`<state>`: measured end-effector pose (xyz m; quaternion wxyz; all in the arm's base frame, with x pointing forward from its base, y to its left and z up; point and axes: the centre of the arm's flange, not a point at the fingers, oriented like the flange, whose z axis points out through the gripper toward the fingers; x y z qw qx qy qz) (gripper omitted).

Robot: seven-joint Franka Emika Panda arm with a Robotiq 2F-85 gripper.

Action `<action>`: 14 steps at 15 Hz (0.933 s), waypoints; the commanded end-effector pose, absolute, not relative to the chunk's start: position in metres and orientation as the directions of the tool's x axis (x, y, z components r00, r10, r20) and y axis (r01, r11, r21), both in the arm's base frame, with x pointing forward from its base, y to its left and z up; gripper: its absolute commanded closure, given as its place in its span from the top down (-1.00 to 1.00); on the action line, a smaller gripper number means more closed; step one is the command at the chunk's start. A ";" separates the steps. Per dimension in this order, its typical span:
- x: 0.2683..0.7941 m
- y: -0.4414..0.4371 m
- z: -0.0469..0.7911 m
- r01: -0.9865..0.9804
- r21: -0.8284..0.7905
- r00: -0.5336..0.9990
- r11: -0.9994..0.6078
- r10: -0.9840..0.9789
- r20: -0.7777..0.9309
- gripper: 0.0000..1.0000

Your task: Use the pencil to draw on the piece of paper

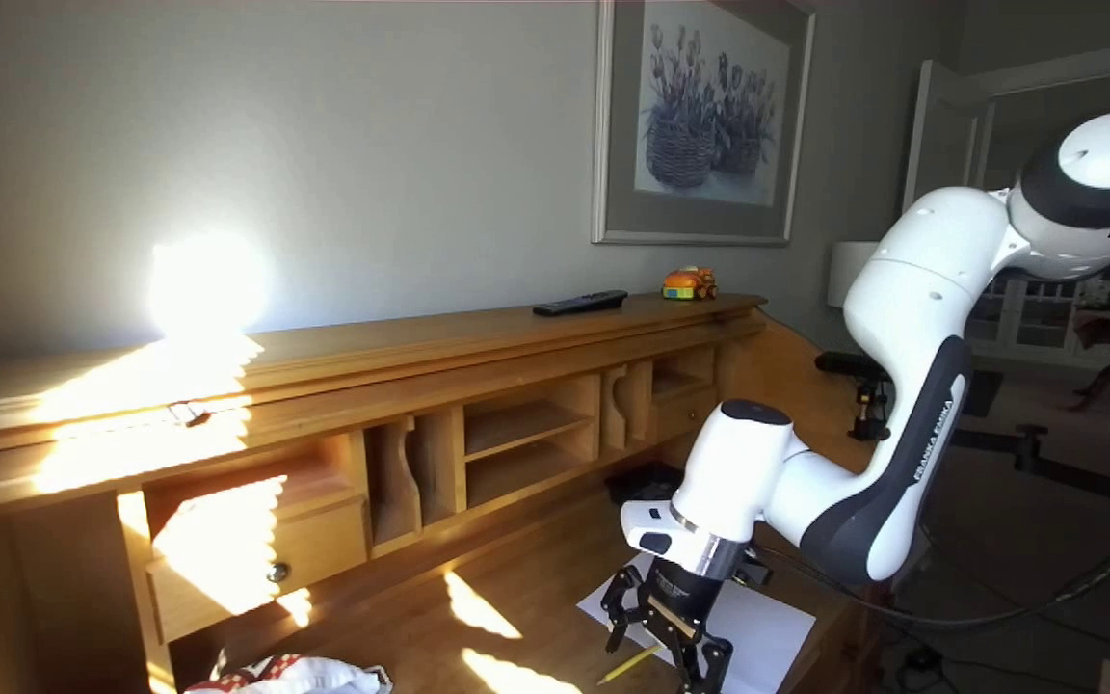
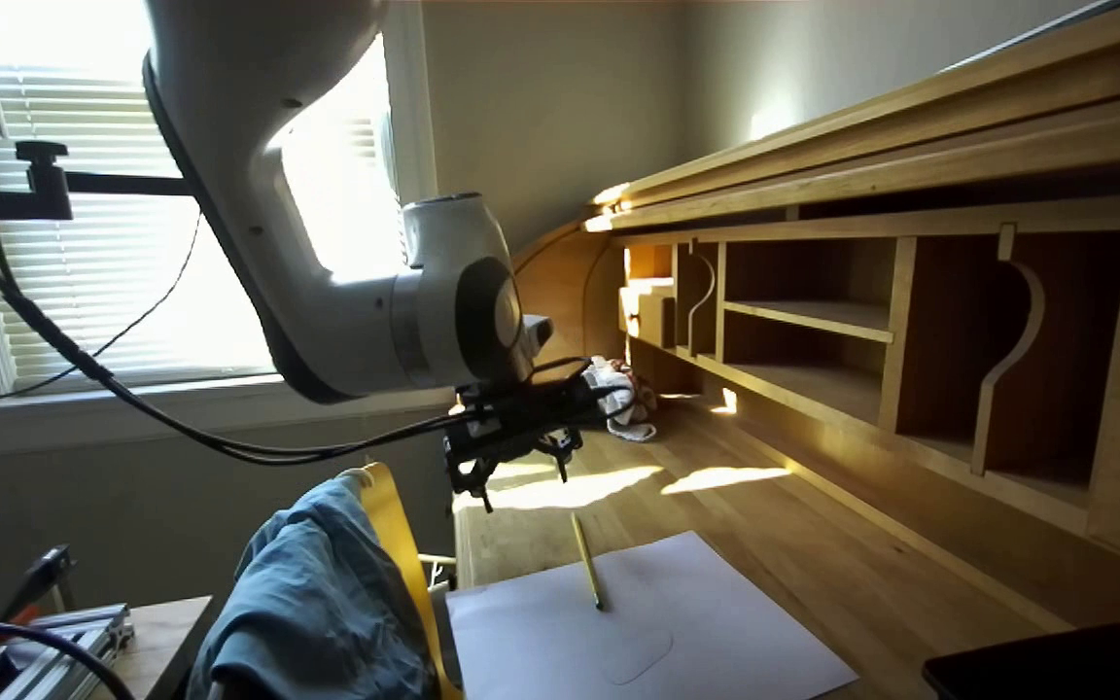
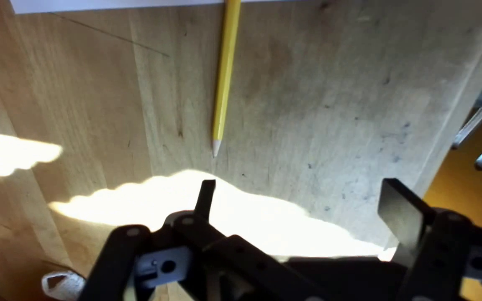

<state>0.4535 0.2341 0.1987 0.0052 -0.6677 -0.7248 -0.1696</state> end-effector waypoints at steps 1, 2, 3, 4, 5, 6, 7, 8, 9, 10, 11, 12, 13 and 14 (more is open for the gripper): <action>0.452 0.223 0.261 0.958 0.245 -0.169 0.149 0.984 0.059 1.00; 0.453 0.223 0.270 0.953 0.252 -0.180 0.169 0.983 0.019 1.00; 0.457 0.221 0.280 0.950 0.256 -0.180 0.176 0.984 -0.007 1.00; 0.458 0.220 0.290 0.952 0.251 -0.174 0.173 0.985 -0.021 1.00; 0.460 0.218 0.297 0.953 0.247 -0.172 0.175 0.984 -0.036 1.00; 0.460 0.216 0.304 0.955 0.237 -0.174 0.179 0.984 -0.039 1.00; 0.461 0.214 0.312 0.960 0.225 -0.159 0.164 0.986 -0.039 1.00; 0.463 0.211 0.316 0.970 0.211 -0.123 0.123 0.992 -0.014 1.00; 0.466 0.225 0.287 0.961 0.234 -0.147 0.144 0.989 -0.005 1.00; 0.467 0.223 0.292 0.964 0.229 -0.136 0.133 0.991 -0.003 1.00; 0.468 0.220 0.295 0.966 0.227 -0.128 0.125 0.992 -0.001 1.00; 0.469 0.219 0.295 0.967 0.226 -0.124 0.121 0.992 0.001 1.00; 0.469 0.219 0.295 0.967 0.225 -0.123 0.120 0.992 0.001 1.00; 0.469 0.219 0.295 0.967 0.225 -0.123 0.120 0.992 0.001 1.00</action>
